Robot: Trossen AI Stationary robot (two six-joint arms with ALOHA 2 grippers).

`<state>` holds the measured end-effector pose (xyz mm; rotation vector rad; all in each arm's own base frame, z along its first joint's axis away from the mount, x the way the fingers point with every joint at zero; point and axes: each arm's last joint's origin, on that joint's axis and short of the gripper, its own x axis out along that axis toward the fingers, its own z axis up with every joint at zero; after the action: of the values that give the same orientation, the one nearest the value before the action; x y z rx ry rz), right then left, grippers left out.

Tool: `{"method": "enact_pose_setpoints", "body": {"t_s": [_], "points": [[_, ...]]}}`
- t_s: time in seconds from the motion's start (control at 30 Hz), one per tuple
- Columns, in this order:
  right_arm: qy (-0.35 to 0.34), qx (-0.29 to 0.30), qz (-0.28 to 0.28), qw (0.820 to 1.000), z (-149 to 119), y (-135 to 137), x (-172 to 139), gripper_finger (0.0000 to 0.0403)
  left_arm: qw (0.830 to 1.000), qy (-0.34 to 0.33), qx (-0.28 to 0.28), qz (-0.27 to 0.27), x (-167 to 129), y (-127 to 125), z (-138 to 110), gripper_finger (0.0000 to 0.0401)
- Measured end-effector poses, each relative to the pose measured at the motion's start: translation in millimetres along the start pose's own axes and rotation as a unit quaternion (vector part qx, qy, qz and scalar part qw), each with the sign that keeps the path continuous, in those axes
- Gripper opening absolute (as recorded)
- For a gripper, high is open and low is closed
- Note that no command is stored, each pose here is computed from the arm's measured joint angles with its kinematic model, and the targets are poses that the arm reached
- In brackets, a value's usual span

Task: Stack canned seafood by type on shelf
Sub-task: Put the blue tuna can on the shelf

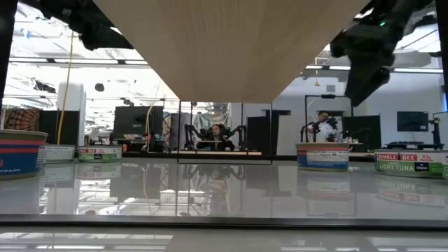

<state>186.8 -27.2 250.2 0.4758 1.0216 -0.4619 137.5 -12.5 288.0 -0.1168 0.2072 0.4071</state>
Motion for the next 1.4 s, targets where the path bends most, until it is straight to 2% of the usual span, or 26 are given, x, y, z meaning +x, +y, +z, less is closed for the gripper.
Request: {"method": "enact_pose_setpoints", "body": {"t_s": [0.3,0.47,0.63,0.83,1.03,1.2,1.3,1.4], "points": [[0.072,-0.015,-0.031,0.997,7.9,11.9,51.2,0.0291,1.000,0.004,-0.016,-0.003,4.9,-5.9,9.6,0.0316],[0.077,-0.032,-0.006,0.996,14.3,14.8,67.7,0.0287,0.999,0.005,-0.032,-0.008,4.8,-6.3,9.5,0.0316],[0.091,-0.027,-0.018,0.995,19.1,5.8,79.3,0.0264,0.998,0.012,-0.048,-0.029,4.7,-7.6,9.1,0.0316],[0.110,-0.029,-0.016,0.993,20.7,4.2,93.2,0.0199,0.998,0.025,-0.058,-0.028,4.6,-7.2,6.5,0.0316],[0.124,-0.034,-0.010,0.992,20.4,4.7,100.4,0.0100,0.998,0.027,-0.057,-0.028,4.5,-7.0,6.0,0.0316],[0.132,-0.019,-0.020,0.991,22.3,-5.0,99.6,0.0028,0.997,0.033,-0.055,-0.034,4.4,-7.2,5.2,0.0316],[0.139,-0.014,-0.029,0.990,23.1,-12.1,100.4,0.0011,0.997,0.035,-0.054,-0.038,4.4,-7.5,4.9,0.0316],[0.145,-0.011,-0.039,0.989,22.6,-17.0,101.7,0.0020,0.997,0.040,-0.051,-0.040,4.1,-7.8,3.9,0.0316]]}}
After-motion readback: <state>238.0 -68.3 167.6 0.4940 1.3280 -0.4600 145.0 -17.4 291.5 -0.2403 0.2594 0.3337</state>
